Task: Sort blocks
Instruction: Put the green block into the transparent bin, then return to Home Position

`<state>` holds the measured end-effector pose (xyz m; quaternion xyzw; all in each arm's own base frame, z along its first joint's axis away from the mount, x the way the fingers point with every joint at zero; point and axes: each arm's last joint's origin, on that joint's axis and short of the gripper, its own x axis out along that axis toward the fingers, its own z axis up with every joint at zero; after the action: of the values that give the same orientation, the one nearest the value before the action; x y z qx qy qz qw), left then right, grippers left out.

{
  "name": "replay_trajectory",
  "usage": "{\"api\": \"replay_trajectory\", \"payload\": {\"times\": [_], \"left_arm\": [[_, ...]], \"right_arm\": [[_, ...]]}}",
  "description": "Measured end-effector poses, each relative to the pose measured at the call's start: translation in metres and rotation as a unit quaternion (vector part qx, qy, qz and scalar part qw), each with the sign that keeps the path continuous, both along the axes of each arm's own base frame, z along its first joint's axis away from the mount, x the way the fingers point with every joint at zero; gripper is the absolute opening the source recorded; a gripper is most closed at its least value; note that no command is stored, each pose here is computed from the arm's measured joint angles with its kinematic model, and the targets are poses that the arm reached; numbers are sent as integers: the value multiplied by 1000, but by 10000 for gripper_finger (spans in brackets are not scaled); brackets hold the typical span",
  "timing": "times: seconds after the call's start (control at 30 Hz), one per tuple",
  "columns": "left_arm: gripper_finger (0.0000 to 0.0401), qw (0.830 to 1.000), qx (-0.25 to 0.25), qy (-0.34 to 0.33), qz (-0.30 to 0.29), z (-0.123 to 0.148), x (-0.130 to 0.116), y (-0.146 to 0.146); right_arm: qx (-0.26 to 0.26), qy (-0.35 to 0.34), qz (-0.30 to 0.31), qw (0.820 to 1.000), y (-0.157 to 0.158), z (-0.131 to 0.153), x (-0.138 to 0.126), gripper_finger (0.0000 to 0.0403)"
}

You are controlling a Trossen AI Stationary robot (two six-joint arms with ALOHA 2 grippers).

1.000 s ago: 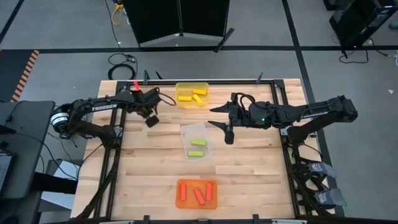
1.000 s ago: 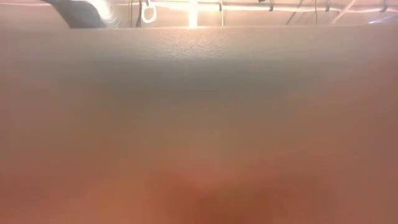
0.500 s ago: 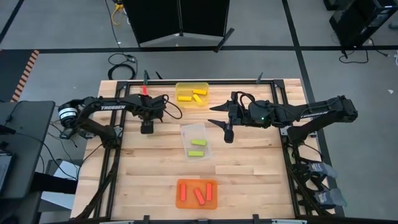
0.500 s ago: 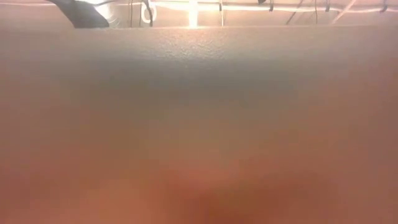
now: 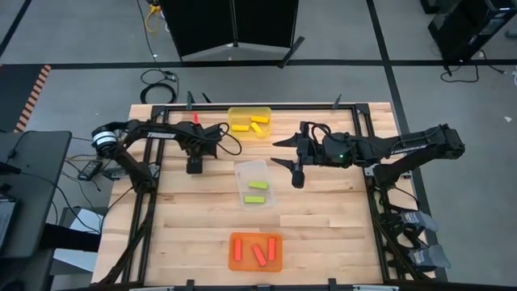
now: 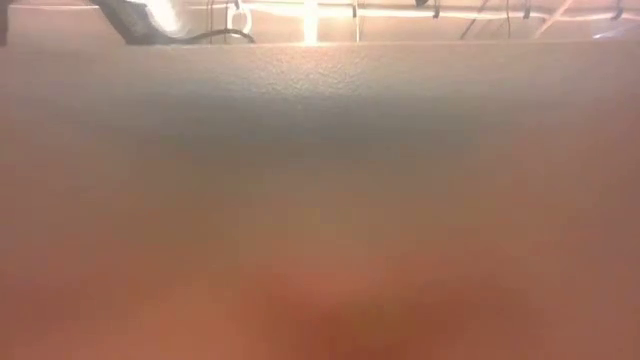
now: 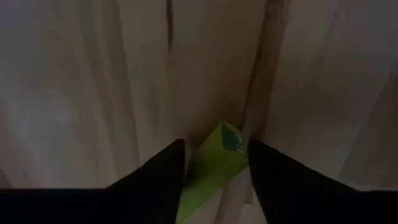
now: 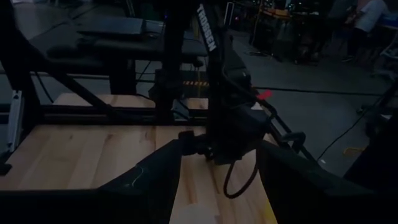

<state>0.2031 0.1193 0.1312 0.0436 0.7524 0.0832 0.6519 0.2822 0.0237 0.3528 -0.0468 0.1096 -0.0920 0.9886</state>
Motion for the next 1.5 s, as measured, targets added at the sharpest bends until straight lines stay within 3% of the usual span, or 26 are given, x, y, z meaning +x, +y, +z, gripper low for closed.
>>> {"api": "replay_trajectory", "payload": {"times": [0.2, 0.4, 0.5, 0.6, 0.7, 0.83, 1.0, 1.1, 1.37, 1.5], "left_arm": [[57, 1000, 9, 15, 3, 3, 2, 2], [65, 997, 62, 32, 10, 23, 13, 11], [65, 998, 60, -21, 22, 45, 23, 11], [65, 990, 67, -126, 15, 79, 38, 6], [65, 962, 56, -266, 2, 115, 50, -8], [65, 895, 10, -444, -27, 145, 67, -34], [65, 846, -27, -530, -53, 141, 91, -71], [65, 831, -50, -551, -60, 129, 102, -88], [69, 842, -90, -530, -30, 96, 123, -105], [157, 841, -96, -532, -23, 96, 123, -108]], "right_arm": [[0, 2, 2, 1000, 1, 0, 0, 220], [4, -2, 5, 1000, 3, 0, -1, 220], [4, -6, 12, 1000, 7, 3, -4, 220], [-3, -21, 14, 1000, 10, 12, -13, 220], [-6, -46, 15, 999, 11, 25, -28, 220], [-11, -84, 12, 996, 13, 43, -52, 220], [-8, -119, 14, 993, 15, 58, -75, 220], [-6, -127, 21, 992, 17, 62, -83, 220], [-3, -121, 34, 992, 27, 60, -83, 220], [2, -110, 32, 993, 30, 57, -81, 220]]}}
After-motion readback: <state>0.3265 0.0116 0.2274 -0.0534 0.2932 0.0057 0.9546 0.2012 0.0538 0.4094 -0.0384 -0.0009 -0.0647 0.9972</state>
